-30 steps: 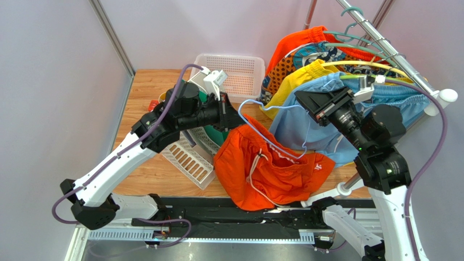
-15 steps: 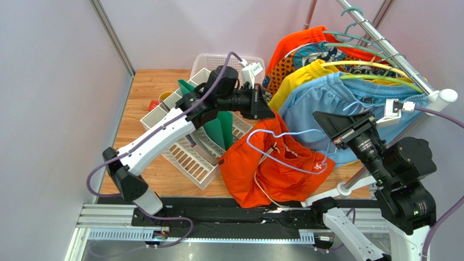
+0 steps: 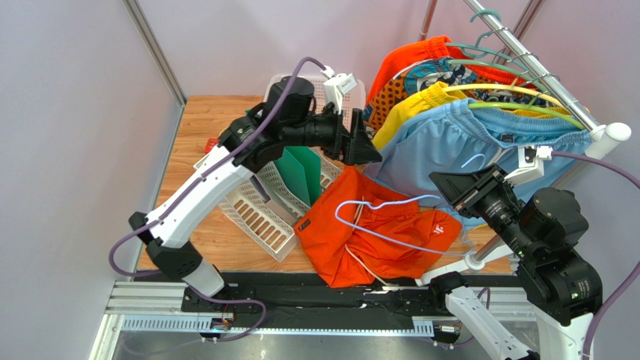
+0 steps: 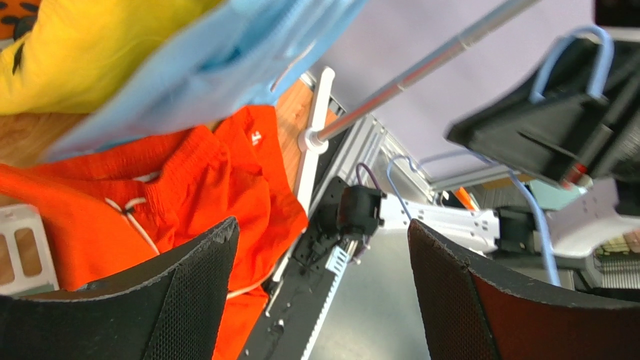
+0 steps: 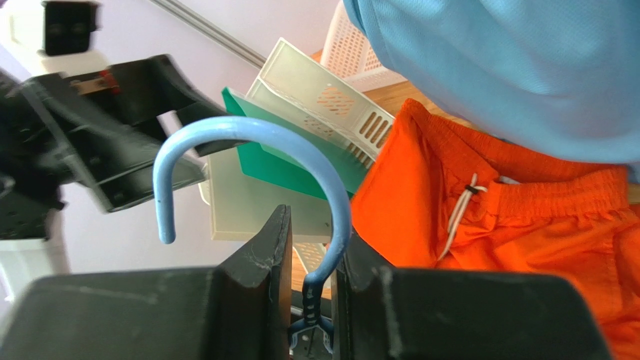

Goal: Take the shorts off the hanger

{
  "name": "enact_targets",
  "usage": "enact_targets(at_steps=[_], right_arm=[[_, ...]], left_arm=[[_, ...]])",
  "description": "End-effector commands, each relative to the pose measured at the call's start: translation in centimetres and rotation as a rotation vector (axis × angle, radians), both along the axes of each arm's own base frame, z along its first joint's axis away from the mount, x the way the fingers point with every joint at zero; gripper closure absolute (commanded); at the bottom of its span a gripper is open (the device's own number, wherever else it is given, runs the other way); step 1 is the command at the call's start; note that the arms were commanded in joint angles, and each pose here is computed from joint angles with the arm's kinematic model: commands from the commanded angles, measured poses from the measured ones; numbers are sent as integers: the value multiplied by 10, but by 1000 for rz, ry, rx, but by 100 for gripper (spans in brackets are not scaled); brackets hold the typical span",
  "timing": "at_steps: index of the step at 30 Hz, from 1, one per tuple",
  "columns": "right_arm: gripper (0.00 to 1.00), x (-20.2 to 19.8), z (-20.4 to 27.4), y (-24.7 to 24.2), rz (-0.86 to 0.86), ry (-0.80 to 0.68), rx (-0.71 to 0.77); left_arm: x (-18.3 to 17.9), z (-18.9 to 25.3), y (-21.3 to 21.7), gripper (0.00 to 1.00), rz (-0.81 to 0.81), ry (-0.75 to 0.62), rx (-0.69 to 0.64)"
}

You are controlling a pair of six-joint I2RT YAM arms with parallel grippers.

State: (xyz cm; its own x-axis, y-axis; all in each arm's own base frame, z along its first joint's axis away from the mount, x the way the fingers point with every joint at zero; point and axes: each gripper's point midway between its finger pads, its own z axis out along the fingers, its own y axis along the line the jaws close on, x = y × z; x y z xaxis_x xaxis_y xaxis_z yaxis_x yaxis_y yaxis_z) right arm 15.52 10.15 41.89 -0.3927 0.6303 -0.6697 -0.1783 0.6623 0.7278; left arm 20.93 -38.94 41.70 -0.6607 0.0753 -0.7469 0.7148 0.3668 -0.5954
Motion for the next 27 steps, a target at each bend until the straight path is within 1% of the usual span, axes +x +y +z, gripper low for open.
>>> enact_targets(at_steps=[1, 3, 5, 6, 9, 12, 13, 15, 16, 18, 19, 20, 23, 27], right_arm=[[100, 0, -8, -2, 25, -26, -105], [100, 1, -11, 0, 44, -24, -124], [100, 2, -15, 2, 61, -25, -149], [100, 2, -16, 2, 66, -23, -153], [100, 5, -21, 5, 81, -14, -170], [100, 9, -24, 5, 85, -6, -187], [100, 10, -24, 6, 85, -6, -187], [100, 14, -22, 7, 89, -6, -192], [100, 15, -22, 7, 88, -3, -192], [100, 17, -20, 8, 88, -1, -191], [100, 17, -20, 8, 89, 0, -190], [100, 18, -19, 9, 90, 1, -187], [100, 17, -16, 10, 92, -2, -174], [100, 16, -16, 9, 81, -5, -161]], left_arm=[[-46, 29, 38, 15, -82, -46, -49], [-64, 51, 55, 15, -94, -88, -109], [-74, 62, 66, 13, -95, -112, -144], [-86, 74, 77, 11, -108, -134, -175], [-107, 90, 91, 10, -156, -154, -225], [-121, 93, 95, 11, -193, -152, -242], [-129, 88, 92, 11, -219, -150, -233], [-133, 80, 88, 11, -219, -180, -212], [-144, 79, 86, 11, -247, -190, -209], [-143, 69, 83, 11, -219, -215, -165], [-148, 61, 81, 11, -234, -212, -136], [-143, 54, 79, 11, -212, -230, -104], [-139, 35, 74, 11, -195, -224, -28], [-132, 23, 69, 14, -174, -223, 20]])
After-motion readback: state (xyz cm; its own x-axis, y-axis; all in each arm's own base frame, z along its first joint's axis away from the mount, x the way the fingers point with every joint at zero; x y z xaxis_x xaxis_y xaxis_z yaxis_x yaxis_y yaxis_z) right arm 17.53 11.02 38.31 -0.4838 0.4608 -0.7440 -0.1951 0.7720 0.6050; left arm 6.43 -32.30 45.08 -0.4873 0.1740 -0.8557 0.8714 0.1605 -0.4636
